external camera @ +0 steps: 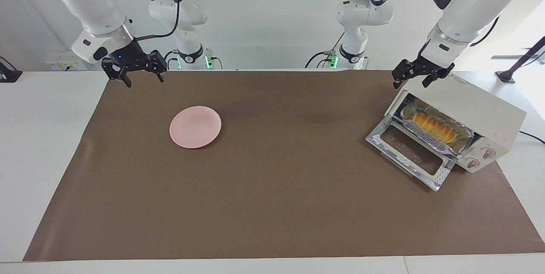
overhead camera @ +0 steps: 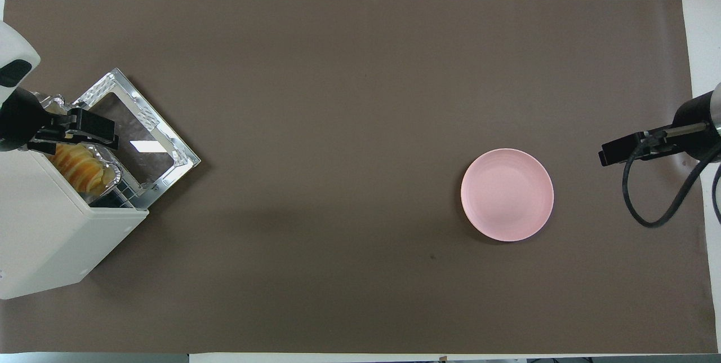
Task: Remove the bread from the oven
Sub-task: 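Reach into the toaster oven and grasp the foil tray with the left gripper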
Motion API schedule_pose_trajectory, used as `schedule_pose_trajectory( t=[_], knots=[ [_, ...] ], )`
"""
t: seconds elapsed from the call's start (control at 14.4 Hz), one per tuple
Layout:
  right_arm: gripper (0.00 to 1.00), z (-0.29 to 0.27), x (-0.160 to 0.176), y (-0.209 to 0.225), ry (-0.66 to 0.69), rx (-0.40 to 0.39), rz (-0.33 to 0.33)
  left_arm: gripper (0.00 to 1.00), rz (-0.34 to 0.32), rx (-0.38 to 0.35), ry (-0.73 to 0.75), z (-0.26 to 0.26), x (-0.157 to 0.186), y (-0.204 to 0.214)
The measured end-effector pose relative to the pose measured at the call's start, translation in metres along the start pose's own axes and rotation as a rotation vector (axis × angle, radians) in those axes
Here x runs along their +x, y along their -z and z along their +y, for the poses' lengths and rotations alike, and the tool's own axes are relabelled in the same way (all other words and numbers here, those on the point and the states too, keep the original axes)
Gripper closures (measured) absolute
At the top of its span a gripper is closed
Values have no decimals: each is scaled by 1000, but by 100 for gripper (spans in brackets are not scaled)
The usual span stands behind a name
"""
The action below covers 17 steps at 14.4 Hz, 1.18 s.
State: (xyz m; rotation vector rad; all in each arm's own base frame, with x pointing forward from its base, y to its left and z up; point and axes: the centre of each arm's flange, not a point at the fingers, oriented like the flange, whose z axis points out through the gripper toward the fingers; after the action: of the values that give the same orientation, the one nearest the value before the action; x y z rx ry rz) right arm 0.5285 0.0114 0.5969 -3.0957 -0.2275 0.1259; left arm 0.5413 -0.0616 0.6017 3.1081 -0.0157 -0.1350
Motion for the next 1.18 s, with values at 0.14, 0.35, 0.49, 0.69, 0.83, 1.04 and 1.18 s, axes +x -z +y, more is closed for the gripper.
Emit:
schedule_pose_trajectory(
  t=[0.14,0.35,0.49,0.69,0.83,1.04,1.18],
  knots=[
    [0,0,0,0,0,0,0,0,0,0,0,0,0,0],
    [0,0,0,0,0,0,0,0,12,-1,2,0,1,0],
    [0,0,0,0,0,0,0,0,55,-6,37,-1,8,-2],
    [0,0,0,0,0,0,0,0,87,-13,213,-6,19,-13],
    [0,0,0,0,0,0,0,0,89,13,339,-21,35,-32],
    [0,0,0,0,0,0,0,0,91,71,526,-42,65,-78],
    [0,0,0,0,0,0,0,0,95,87,591,-53,78,-110]
  ],
)
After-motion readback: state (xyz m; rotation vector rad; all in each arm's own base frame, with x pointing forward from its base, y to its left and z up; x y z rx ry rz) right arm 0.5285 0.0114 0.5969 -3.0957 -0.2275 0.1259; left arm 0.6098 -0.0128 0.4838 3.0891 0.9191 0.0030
